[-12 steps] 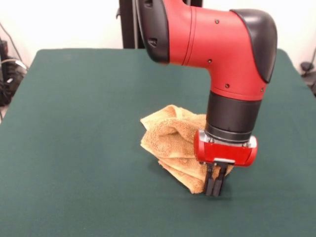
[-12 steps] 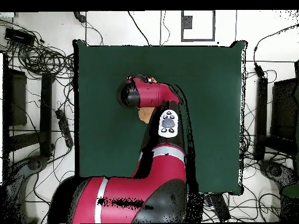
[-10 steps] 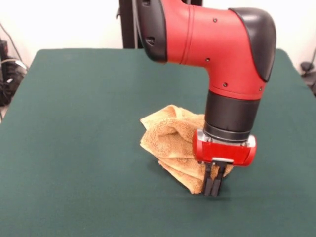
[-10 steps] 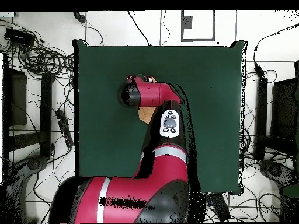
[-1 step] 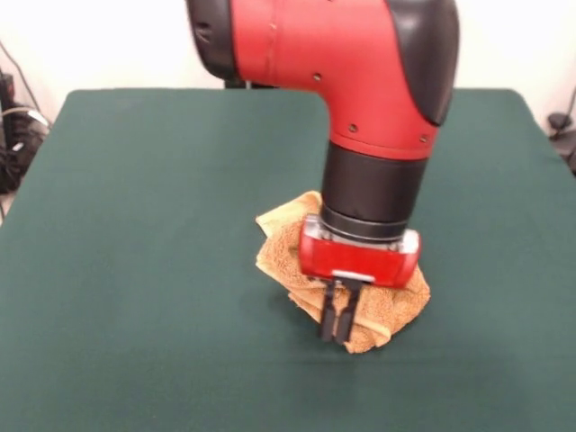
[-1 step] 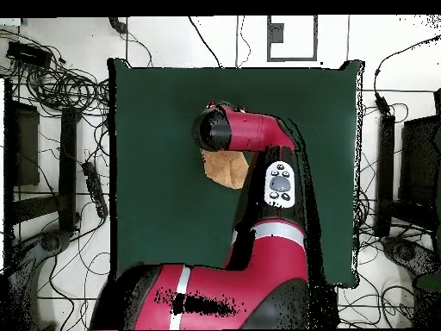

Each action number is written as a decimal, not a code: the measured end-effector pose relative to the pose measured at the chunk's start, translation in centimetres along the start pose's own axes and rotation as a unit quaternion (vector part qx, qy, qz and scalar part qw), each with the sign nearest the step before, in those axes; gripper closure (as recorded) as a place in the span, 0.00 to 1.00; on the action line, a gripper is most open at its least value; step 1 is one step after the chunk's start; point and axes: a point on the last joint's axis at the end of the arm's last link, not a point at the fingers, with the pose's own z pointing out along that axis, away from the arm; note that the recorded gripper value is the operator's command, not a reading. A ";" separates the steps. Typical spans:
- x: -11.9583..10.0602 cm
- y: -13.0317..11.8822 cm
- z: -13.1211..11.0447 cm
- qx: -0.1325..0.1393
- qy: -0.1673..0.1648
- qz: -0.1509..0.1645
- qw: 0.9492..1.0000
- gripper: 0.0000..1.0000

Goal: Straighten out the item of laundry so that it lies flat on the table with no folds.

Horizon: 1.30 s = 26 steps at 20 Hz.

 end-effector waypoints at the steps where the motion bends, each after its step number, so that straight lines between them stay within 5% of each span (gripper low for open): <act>1: -0.2 -0.4 -0.2 0.001 0.000 0.002 1.000 1.00; 13: -2.4 -0.1 -6.2 0.000 -0.001 0.002 1.000 1.00; 14: -2.7 0.6 -6.8 -0.001 -0.006 -0.002 1.000 0.00; 26: -2.9 1.9 -7.7 -0.004 -0.012 -0.010 1.000 0.00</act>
